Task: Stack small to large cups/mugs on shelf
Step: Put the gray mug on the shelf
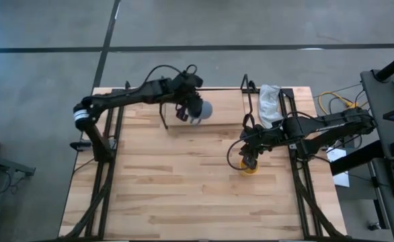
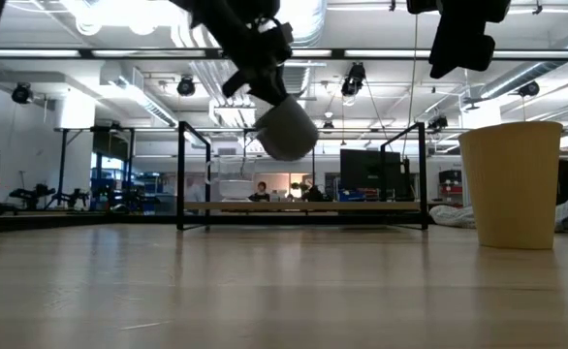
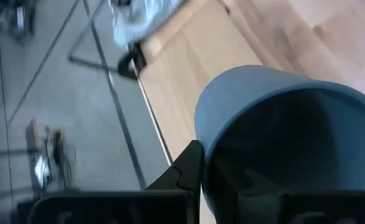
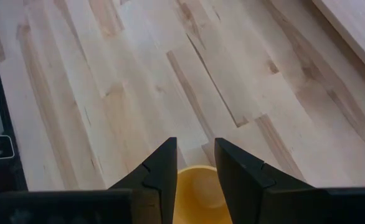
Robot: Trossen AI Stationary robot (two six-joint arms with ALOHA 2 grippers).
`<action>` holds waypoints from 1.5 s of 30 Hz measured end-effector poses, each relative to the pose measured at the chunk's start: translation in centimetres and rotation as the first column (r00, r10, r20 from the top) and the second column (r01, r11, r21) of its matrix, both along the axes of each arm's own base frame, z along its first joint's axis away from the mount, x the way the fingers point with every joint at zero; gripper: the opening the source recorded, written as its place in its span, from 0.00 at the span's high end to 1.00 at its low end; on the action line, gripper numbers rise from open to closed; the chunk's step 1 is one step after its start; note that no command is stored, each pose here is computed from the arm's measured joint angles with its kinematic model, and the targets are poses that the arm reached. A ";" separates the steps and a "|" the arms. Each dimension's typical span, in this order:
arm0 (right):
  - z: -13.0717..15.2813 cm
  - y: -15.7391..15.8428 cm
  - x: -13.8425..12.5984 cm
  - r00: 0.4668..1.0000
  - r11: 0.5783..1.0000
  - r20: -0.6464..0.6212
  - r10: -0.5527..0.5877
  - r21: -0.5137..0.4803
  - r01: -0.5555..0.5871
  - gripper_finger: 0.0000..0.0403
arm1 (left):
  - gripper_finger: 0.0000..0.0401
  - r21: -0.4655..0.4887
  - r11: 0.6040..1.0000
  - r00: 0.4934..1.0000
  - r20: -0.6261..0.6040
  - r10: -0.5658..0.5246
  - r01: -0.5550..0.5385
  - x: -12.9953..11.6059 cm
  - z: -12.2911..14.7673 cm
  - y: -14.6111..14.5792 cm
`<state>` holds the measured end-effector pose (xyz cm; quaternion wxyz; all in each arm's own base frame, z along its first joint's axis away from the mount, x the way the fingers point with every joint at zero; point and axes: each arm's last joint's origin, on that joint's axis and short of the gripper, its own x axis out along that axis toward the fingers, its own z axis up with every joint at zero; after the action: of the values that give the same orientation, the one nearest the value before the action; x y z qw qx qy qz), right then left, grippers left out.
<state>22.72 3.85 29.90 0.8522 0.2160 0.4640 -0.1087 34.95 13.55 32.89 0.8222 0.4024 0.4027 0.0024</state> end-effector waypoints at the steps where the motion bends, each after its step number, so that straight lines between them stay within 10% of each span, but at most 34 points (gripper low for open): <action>1: 0.0 0.0 0.0 1.000 1.000 0.000 -0.001 0.000 0.001 0.75 | 1.00 0.005 1.000 1.000 0.013 -0.023 0.023 0.5 0.2 0.3; 15: 0.0 -0.1 0.0 1.000 1.000 0.000 0.003 -0.011 -0.003 0.75 | 1.00 0.121 0.985 0.980 -0.176 -0.098 0.120 6.2 -1.8 4.2; 45: 0.0 -0.1 0.0 1.000 0.999 0.003 0.007 -0.036 -0.007 0.75 | 1.00 0.000 0.999 0.959 -0.281 -0.039 0.041 4.9 -3.3 5.1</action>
<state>22.73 3.74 29.87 0.8569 0.1992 0.4616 -0.1138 39.87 18.70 29.62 0.7554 0.4091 0.5069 -0.0703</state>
